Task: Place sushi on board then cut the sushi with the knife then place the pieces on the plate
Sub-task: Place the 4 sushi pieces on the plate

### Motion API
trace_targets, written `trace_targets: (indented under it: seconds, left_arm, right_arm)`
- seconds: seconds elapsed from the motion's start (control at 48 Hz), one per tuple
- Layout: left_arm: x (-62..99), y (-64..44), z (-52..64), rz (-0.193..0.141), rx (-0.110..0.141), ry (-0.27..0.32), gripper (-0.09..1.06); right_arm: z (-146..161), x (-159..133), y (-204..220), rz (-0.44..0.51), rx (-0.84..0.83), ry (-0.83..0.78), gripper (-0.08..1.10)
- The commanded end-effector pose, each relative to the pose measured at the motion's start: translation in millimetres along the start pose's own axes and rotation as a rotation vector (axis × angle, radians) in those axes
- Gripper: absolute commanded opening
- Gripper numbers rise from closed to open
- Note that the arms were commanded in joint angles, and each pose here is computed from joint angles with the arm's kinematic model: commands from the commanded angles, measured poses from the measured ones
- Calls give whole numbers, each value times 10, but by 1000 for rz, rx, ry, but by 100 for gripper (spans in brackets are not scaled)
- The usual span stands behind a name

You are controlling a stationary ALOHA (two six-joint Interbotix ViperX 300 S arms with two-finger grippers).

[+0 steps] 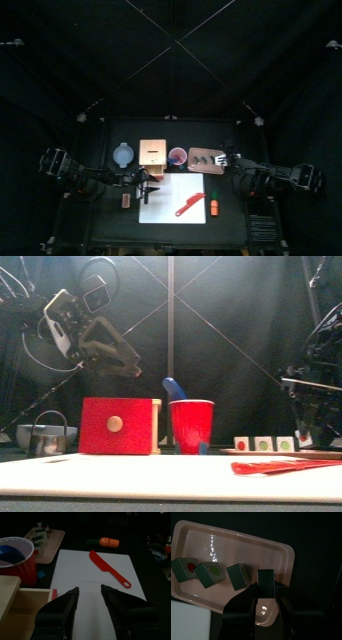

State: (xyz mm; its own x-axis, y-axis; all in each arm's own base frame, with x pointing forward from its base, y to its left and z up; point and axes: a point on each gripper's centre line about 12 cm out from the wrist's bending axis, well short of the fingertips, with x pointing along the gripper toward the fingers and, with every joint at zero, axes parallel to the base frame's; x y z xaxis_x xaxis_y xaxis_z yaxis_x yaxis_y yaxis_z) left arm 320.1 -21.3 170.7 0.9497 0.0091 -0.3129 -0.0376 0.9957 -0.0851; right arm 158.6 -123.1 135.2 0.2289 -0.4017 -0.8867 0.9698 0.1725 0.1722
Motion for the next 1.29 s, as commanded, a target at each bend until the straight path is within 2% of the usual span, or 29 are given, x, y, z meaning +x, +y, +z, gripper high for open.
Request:
trace_targets:
  seconds: [0.021,0.146,0.25,0.479,0.667,0.771,0.854,0.979,1.042,1.125,1.292]
  left_arm:
    - [-18,-11,100,-4,-2,-33,80]
    - [-21,-15,94,-6,-3,-32,80]
    - [-21,-15,94,-6,-5,-32,80]
    - [-16,-11,106,-4,-7,-35,80]
    - [-6,-21,136,-6,-7,-44,80]
    - [3,-28,189,-8,-9,-60,80]
    - [17,-30,231,-8,-10,-71,80]
    - [32,-42,307,-9,-21,-93,80]
    - [30,-57,361,-12,-24,-110,80]
    - [26,-65,415,-14,-28,-129,80]
    - [47,-46,508,-4,-25,-188,80]
  right_arm:
    - [2,-1,15,19,-1,-7,66]
    - [-25,3,16,21,3,3,77]
    - [-28,-8,38,29,-4,2,82]
    - [7,-131,134,81,-22,-29,82]
    - [172,-428,216,198,-54,-157,82]
    - [300,-660,306,320,-125,-288,82]
    - [339,-841,466,474,-212,-387,82]
    - [222,-1059,799,753,-446,-494,82]
    - [153,-1115,917,842,-549,-515,82]
    - [66,-1134,1049,927,-661,-515,82]
    - [9,-1116,1237,999,-760,-490,82]
